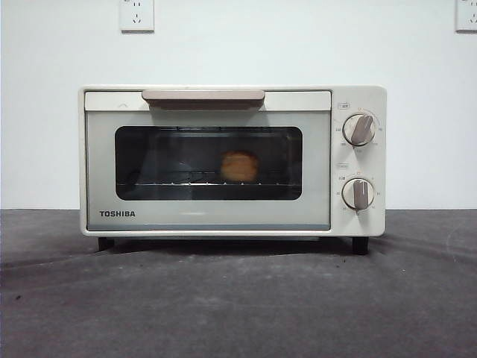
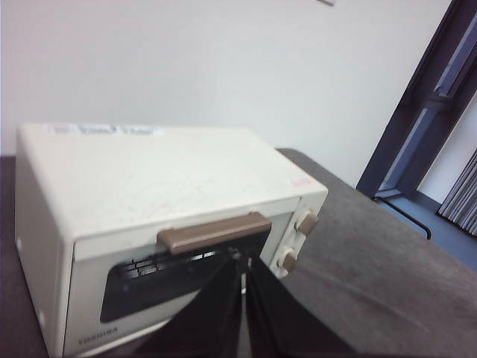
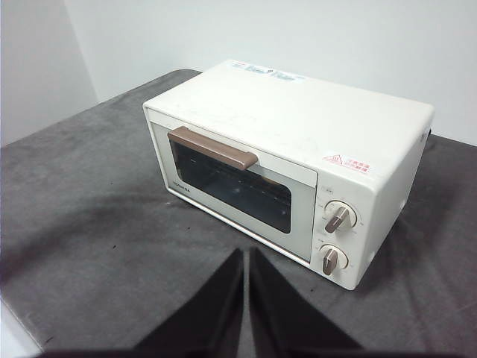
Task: The left arm flap open the oven, the right arm pick bread and place it into oven, the left arm flap close the oven
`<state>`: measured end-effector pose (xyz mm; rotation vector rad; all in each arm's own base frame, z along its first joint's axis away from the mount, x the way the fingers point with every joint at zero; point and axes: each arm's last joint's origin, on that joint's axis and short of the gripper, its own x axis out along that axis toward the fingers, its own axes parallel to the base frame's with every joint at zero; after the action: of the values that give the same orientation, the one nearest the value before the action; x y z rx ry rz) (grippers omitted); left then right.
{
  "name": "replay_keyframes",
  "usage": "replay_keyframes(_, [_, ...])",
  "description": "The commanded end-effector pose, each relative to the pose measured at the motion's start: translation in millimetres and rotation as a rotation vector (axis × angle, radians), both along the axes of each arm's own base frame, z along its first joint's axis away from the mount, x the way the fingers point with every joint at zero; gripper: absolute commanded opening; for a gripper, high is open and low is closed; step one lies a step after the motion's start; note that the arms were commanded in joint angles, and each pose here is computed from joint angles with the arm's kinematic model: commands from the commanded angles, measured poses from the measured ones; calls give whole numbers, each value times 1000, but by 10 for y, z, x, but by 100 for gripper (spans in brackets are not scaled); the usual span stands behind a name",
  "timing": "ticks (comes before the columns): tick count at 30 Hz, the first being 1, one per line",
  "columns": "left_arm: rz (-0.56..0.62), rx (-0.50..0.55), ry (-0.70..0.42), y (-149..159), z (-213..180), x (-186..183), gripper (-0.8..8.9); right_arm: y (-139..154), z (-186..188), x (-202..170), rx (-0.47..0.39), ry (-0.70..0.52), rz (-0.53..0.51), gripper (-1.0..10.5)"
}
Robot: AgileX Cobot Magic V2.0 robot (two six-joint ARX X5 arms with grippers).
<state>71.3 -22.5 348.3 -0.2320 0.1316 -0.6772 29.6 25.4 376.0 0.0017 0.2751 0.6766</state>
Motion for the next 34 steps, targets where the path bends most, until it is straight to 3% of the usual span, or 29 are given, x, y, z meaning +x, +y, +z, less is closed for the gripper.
replay_keyframes(1, [1,4,-48,0,-46,4,16,-12,60,-15,11,-24,6,7])
replay_keyframes(4, [15,35,-138,7,-283,30,17,-12,60,-15,11,-24,5,7])
replay_keyframes(7, [82,40,-150,31,-673,77,17,-12,60,-15,11,-25,6,7])
replay_keyframes(13, [384,64,-32,133,-1439,199,17,-12,60,-15,11,-24,6,7])
replay_keyframes(21, [667,105,35,218,-1869,243,17,-12,60,-15,11,-25,6,7])
replay_keyframes(27, [728,151,94,238,-1990,243,19,-12,60,-15,11,-25,6,7])
replay_keyframes(34, [730,167,87,239,-1988,243,19,-12,60,-15,11,-25,6,7])
